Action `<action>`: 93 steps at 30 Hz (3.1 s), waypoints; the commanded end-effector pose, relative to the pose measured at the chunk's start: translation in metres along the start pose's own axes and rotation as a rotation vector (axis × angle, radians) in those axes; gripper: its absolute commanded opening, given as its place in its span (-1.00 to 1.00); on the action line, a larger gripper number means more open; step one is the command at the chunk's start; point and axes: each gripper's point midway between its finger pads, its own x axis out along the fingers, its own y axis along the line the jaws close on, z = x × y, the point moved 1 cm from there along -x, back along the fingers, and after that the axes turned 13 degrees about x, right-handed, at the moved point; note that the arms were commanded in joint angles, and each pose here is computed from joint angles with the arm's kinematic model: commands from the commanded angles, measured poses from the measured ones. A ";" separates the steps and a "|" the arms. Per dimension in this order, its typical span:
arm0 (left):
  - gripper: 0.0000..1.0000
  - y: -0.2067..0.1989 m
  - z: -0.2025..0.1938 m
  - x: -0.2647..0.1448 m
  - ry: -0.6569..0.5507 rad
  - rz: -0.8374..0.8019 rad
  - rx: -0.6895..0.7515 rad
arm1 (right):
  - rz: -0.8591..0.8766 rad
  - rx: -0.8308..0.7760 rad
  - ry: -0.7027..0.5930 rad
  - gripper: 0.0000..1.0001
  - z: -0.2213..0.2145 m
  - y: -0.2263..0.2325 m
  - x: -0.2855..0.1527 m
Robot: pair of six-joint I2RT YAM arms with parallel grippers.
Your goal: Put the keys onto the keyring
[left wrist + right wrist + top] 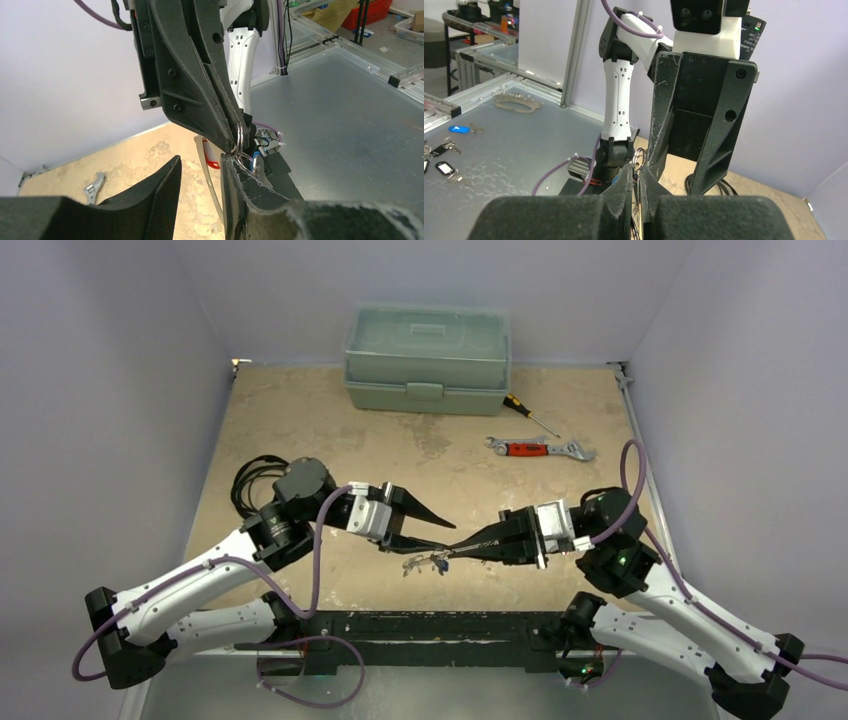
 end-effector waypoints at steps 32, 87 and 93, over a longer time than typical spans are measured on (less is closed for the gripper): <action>-0.05 0.019 -0.007 -0.031 0.293 0.316 -0.460 | -0.231 -0.081 -0.027 -1.00 0.010 -0.034 -0.012; -1.00 0.026 -0.007 -0.033 0.296 0.354 -0.435 | -0.277 -0.074 -0.009 -1.00 0.002 -0.041 -0.015; -1.00 0.027 -0.003 -0.034 0.301 0.351 -0.441 | -0.292 -0.071 -0.002 -1.00 -0.001 -0.045 -0.015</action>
